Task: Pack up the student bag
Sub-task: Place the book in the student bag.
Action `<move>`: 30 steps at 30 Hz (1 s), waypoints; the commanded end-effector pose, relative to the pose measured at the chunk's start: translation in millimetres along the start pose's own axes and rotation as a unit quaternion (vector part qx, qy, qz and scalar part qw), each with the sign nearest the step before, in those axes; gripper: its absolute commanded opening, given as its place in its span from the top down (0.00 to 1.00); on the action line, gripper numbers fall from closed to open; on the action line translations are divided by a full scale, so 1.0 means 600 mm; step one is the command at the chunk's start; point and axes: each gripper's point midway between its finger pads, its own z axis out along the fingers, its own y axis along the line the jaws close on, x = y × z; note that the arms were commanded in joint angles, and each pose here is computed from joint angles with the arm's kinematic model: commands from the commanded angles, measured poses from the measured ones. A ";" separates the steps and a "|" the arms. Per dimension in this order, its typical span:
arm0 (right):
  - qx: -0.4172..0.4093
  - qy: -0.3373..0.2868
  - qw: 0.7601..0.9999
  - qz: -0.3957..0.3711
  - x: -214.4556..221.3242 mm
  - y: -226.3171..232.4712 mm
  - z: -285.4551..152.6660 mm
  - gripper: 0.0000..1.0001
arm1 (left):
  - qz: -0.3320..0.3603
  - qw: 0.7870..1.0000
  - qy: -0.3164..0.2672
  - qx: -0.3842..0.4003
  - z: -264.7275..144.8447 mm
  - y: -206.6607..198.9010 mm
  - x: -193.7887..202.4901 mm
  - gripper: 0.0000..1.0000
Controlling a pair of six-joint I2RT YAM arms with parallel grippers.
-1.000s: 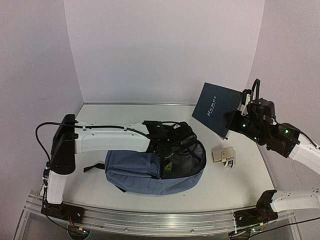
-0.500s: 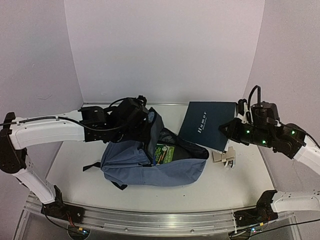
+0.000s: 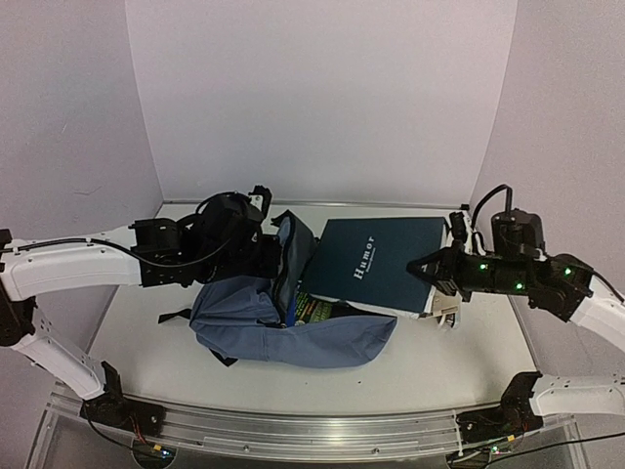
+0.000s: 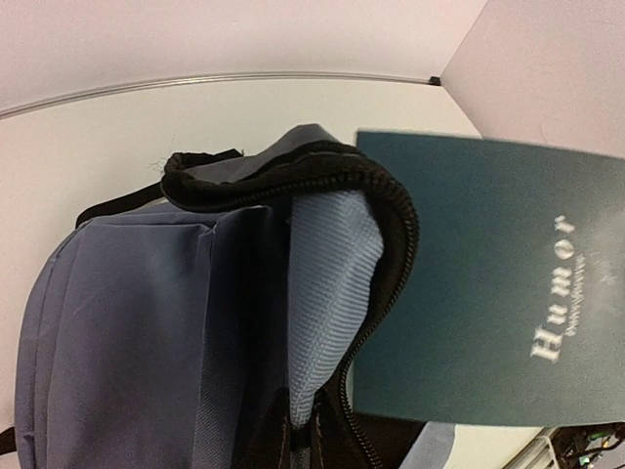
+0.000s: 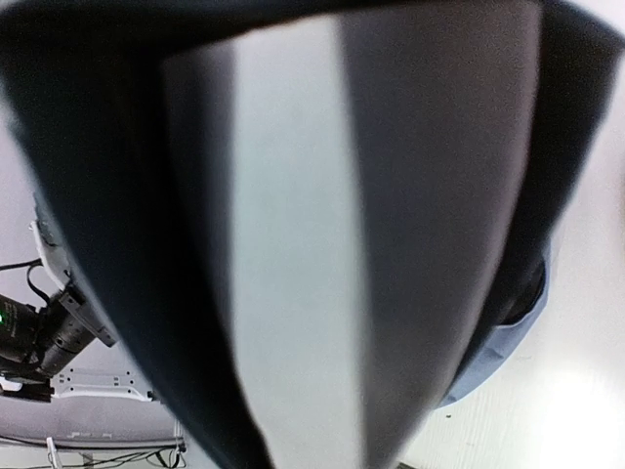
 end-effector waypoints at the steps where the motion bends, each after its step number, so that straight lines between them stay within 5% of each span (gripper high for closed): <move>1: -0.077 0.035 0.996 0.032 0.020 0.040 0.018 1.00 | -0.014 0.995 -0.073 0.071 -0.048 -0.031 -0.070 1.00; 18: -0.077 0.100 0.988 0.092 0.074 0.013 0.071 1.00 | 0.003 0.984 -0.116 0.138 -0.103 -0.043 -0.092 1.00; 23: -0.161 0.097 0.975 0.118 0.064 0.060 0.076 1.00 | -0.010 0.985 -0.093 0.142 -0.092 -0.042 -0.071 0.98; 26: -0.187 0.095 0.972 0.108 0.059 0.089 0.076 1.00 | -0.021 0.987 -0.080 0.136 -0.087 -0.037 -0.060 0.83; 30: -0.198 0.087 0.973 0.086 0.053 0.115 0.076 1.00 | -0.033 0.986 -0.069 0.147 -0.083 -0.041 -0.054 0.48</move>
